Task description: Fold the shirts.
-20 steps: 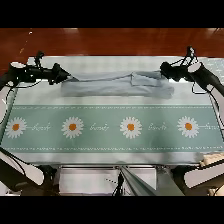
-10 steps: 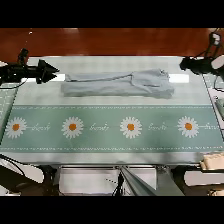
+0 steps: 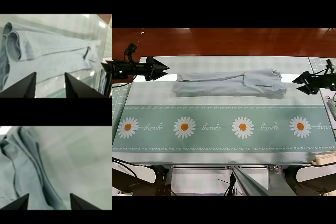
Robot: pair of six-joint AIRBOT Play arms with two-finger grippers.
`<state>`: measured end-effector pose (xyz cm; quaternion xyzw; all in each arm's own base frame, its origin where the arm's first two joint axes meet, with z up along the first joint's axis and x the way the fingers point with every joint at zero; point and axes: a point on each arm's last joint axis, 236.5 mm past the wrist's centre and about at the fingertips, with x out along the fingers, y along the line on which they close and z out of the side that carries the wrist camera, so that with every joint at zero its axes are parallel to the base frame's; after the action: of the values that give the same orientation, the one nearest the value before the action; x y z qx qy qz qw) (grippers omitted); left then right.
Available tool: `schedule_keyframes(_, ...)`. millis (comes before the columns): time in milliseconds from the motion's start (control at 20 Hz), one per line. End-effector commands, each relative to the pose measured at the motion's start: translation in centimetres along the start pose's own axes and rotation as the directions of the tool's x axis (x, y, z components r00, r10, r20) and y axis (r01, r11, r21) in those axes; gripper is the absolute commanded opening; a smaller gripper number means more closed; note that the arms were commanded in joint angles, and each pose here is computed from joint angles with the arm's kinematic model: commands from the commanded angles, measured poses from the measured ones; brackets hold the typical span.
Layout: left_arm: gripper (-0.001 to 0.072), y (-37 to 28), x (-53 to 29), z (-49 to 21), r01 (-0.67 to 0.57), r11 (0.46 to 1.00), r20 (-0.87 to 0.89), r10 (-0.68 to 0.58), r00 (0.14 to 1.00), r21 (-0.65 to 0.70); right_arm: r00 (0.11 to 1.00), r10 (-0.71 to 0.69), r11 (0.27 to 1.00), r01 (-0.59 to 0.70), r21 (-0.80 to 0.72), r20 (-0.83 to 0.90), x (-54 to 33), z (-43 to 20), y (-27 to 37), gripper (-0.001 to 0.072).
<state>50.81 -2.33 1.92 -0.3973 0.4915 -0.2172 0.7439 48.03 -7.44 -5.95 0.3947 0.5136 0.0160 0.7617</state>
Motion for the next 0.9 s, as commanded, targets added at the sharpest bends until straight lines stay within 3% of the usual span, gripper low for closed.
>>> schedule_keyframes(0, 0.0441, -0.6, 0.3, -0.5, 0.006, 1.000, -0.017, -0.006, 1.000, 0.012, 0.984, 0.176, 0.982, -0.174, 0.072, -0.023, 3.5, -0.7, 4.1, 0.0590)
schedule_keyframes(500, 0.0440, -1.3, 1.0, -0.9, 0.015, 1.000, -0.031, -0.015, 0.999, 0.021, 0.984, 0.133, 0.991, -0.130, 0.032, -0.119, 12.1, -6.7, 9.0, 0.0585)
schedule_keyframes(550, 0.0441, -1.3, 1.0, -0.8, 0.017, 1.000, -0.031, -0.017, 0.999, 0.020, 0.981, 0.128, 0.992, -0.124, 0.037, -0.144, 12.9, -7.8, 9.3, 0.0551)
schedule_keyframes(600, 0.0440, -1.3, 1.0, -0.9, 0.018, 1.000, -0.033, -0.018, 0.999, 0.020, 0.979, 0.124, 0.992, -0.122, 0.024, -0.159, 13.6, -8.7, 9.6, 0.0382)
schedule_keyframes(650, 0.0440, -1.4, 1.0, -1.0, 0.020, 1.000, -0.037, -0.019, 0.999, 0.020, 0.980, 0.124, 0.992, -0.125, -0.001, -0.154, 13.8, -8.8, 10.1, 0.0165)
schedule_keyframes(700, 0.0431, -1.4, 1.0, -1.0, 0.021, 1.000, -0.039, -0.020, 0.999, 0.020, 0.980, 0.133, 0.989, -0.140, -0.036, -0.146, 13.5, -8.7, 10.9, 0.0031)
schedule_keyframes(800, 0.0417, -1.9, 0.9, -0.9, 0.041, 0.999, -0.033, -0.041, 0.999, 0.014, 0.981, 0.153, 0.976, -0.169, -0.140, -0.119, 11.4, -8.0, 12.7, 0.0030)
schedule_keyframes(850, 0.0296, -2.8, 0.9, -0.7, 0.075, 0.997, -0.026, -0.075, 0.997, 0.005, 0.983, 0.155, 0.967, -0.171, -0.187, -0.096, 9.7, -7.4, 13.7, 0.0030)
